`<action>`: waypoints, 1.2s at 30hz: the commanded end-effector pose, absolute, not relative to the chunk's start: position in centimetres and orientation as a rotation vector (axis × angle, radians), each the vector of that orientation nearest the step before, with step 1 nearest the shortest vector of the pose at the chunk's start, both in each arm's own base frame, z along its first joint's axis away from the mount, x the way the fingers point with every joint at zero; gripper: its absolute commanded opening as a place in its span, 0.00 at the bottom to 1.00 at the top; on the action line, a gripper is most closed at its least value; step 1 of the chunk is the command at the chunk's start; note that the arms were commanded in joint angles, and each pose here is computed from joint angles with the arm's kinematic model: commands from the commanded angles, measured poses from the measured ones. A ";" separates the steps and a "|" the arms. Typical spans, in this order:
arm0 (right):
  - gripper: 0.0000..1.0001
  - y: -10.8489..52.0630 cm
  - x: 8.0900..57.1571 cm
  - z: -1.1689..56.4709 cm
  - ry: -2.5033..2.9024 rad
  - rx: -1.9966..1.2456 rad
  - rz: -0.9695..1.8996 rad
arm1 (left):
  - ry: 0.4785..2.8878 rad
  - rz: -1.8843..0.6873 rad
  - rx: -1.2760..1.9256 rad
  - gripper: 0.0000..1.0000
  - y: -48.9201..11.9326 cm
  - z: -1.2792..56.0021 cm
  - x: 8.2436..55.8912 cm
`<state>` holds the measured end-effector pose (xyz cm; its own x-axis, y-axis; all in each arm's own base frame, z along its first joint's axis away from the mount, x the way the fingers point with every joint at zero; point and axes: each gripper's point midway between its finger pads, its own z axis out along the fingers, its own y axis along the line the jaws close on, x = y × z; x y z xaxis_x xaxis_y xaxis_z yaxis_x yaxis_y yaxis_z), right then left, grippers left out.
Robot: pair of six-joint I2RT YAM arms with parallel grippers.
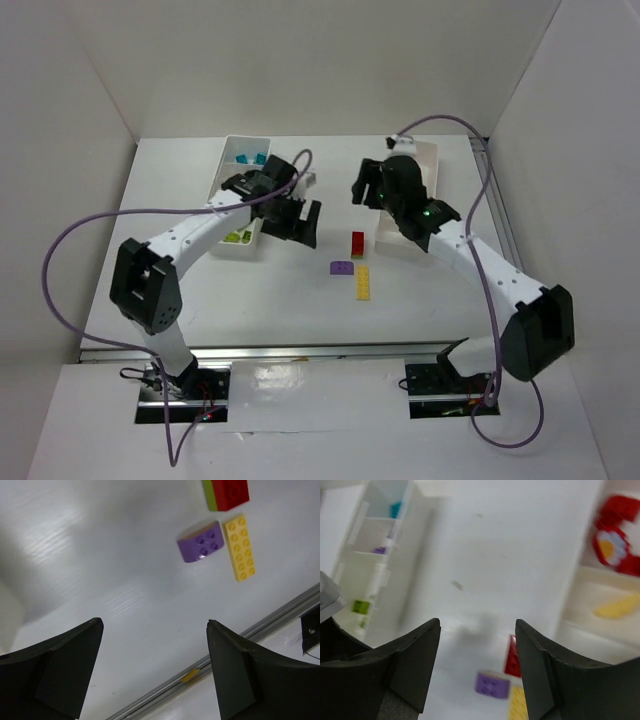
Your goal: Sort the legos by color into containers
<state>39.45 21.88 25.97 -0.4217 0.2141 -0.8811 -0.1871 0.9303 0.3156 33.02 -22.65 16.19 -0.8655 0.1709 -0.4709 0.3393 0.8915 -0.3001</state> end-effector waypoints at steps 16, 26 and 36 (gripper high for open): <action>0.70 9.1 24.1 14.0 2.389 0.475 0.164 | 2.322 -0.377 1.150 1.00 -34.1 6.5 32.5; 0.69 6.1 22.2 15.6 2.272 0.695 0.143 | 2.296 -0.368 1.229 0.93 -35.4 2.9 33.2; 0.68 6.2 22.9 15.9 2.271 0.689 0.136 | 2.364 -0.380 1.060 0.79 -32.9 2.8 35.3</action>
